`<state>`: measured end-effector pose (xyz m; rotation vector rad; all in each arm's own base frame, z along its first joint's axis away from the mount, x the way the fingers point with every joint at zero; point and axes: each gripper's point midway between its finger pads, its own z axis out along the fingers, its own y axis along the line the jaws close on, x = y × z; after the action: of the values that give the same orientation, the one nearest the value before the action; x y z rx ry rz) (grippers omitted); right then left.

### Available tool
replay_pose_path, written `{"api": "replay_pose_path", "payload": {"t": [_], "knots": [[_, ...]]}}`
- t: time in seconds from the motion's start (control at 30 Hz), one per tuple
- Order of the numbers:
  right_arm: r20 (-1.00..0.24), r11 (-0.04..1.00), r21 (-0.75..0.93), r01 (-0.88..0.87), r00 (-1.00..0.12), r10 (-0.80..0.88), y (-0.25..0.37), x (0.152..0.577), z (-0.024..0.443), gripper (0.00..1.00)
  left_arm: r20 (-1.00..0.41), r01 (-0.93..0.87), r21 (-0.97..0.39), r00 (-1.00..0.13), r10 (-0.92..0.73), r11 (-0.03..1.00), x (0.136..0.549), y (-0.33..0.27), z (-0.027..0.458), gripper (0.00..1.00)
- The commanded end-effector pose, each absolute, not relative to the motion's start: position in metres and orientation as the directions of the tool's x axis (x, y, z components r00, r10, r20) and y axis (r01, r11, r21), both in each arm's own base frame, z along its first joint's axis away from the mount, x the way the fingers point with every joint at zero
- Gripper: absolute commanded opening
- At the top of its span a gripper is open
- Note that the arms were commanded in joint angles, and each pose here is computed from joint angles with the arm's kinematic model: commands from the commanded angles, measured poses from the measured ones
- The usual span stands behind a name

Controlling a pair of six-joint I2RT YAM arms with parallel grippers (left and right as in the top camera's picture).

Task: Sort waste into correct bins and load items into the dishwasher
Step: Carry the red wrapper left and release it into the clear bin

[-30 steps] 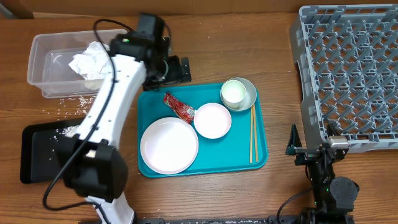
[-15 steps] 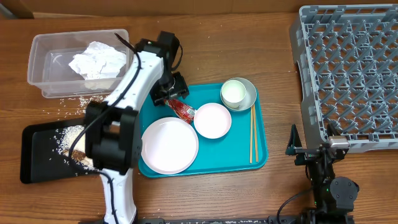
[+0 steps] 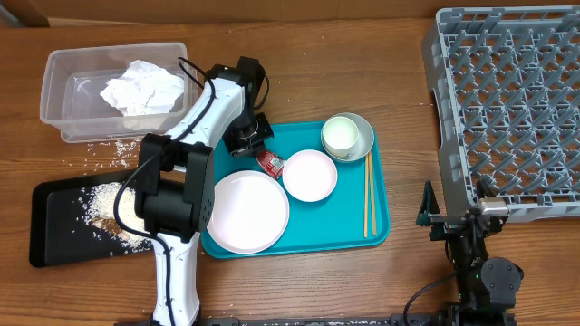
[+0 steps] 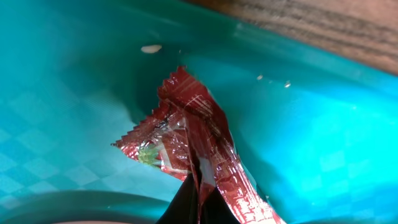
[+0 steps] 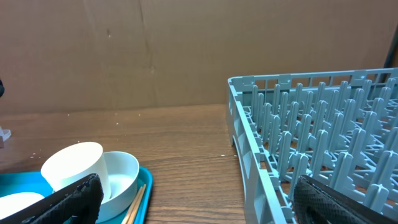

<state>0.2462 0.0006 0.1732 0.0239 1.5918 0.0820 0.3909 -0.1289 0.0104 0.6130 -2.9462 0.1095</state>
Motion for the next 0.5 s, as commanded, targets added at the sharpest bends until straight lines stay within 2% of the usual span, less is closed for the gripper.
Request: {"api": "replay_pose_path", "payload": {"t": [0.0, 0.2, 0.33, 0.47], "knots": [[-0.998, 0.998, 0.060, -0.024, -0.018, 0.060, -0.002, 0.246, 0.172, 1.00, 0.140, -0.406, -0.061, -0.908, -0.395, 0.912, 0.395, -0.130, 0.023, 0.04], [-0.998, 0.998, 0.060, -0.024, -0.018, 0.060, -0.002, 0.246, 0.172, 1.00, 0.007, -0.354, -0.147, -0.934, -0.357, 0.924, 0.427, -0.122, 0.097, 0.04], [-0.998, 0.998, 0.060, -0.024, -0.018, 0.060, -0.002, 0.246, 0.172, 1.00, -0.215, -0.345, -0.128, -0.906, -0.365, 0.930, 0.454, -0.096, 0.163, 0.04], [-0.998, 0.998, 0.061, -0.024, -0.018, 0.060, -0.002, 0.246, 0.172, 1.00, -0.458, -0.411, -0.047, -0.801, -0.385, 0.911, 0.476, -0.054, 0.221, 0.04]]}}
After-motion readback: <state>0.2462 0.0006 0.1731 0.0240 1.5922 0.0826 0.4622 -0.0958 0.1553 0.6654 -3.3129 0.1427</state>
